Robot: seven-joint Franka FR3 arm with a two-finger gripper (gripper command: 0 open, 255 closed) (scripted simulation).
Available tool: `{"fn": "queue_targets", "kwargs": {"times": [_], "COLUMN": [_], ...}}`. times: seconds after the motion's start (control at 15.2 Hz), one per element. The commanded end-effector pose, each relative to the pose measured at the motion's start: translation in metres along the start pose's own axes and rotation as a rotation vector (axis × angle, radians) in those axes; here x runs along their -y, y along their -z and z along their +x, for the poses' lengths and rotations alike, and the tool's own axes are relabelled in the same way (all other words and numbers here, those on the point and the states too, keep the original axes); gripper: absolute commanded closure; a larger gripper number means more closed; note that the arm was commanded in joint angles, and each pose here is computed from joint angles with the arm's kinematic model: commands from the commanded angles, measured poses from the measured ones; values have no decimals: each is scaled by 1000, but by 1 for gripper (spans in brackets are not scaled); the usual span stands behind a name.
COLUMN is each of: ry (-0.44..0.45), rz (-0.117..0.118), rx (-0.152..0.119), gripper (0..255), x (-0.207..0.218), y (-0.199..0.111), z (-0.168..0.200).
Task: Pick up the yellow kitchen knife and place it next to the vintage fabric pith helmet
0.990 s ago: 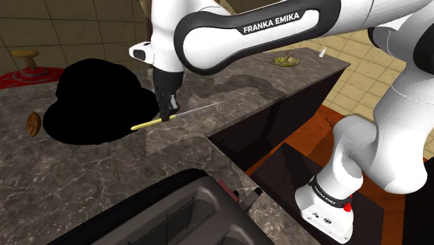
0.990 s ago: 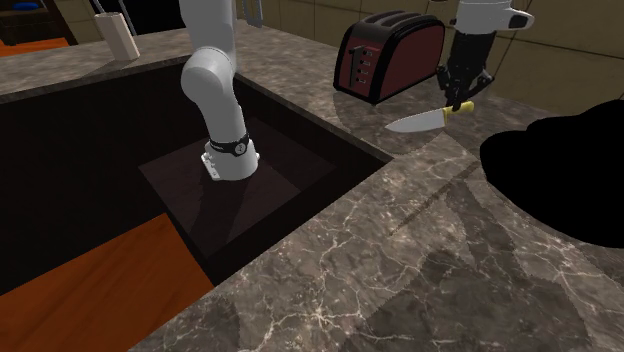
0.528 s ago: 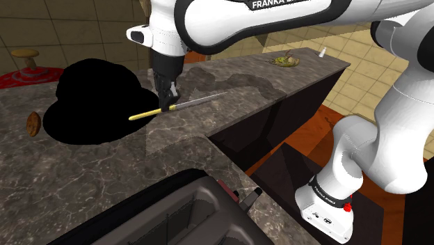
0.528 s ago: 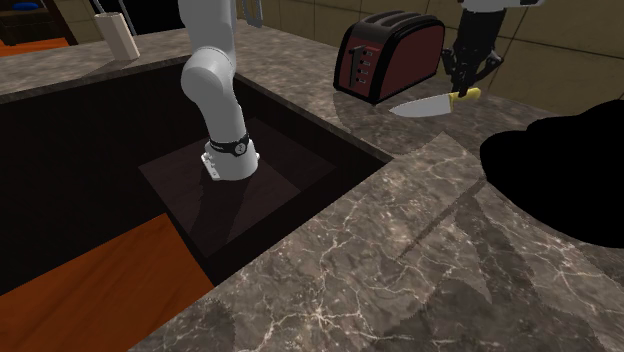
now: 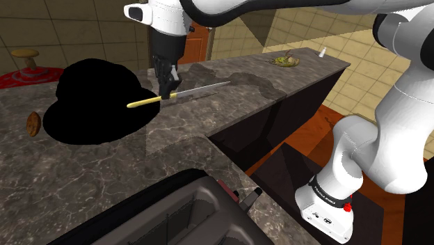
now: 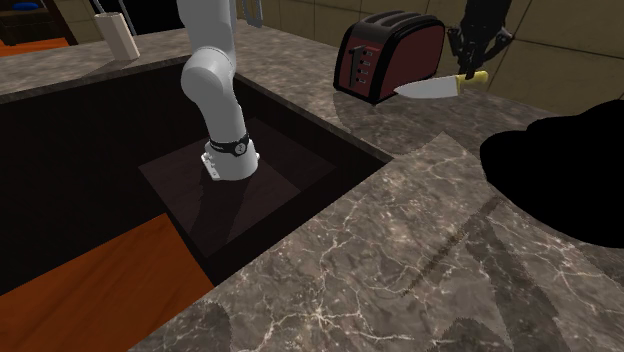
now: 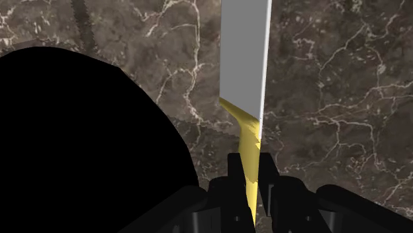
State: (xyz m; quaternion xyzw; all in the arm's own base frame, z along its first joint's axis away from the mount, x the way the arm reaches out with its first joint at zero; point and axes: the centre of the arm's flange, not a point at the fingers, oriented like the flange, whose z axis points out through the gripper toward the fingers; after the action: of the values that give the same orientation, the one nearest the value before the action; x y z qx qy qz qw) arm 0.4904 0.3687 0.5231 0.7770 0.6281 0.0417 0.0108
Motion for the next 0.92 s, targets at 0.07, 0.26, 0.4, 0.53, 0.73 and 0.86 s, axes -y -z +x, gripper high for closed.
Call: {"fn": "queue_targets", "kwargs": {"times": [0.07,0.26,0.4,0.53,0.73,0.86], "ry": [0,0,0,0,0,0], "rz": [0,0,0,0,0,0], "rx": [0,0,0,0,0,0], "gripper": [255,255,255,255,255,255], "x": [-1,-2,-3,-4,-5,-5], "y": [15,31,42,52,68,78], "z": [1,2,2,3,3,4]}}
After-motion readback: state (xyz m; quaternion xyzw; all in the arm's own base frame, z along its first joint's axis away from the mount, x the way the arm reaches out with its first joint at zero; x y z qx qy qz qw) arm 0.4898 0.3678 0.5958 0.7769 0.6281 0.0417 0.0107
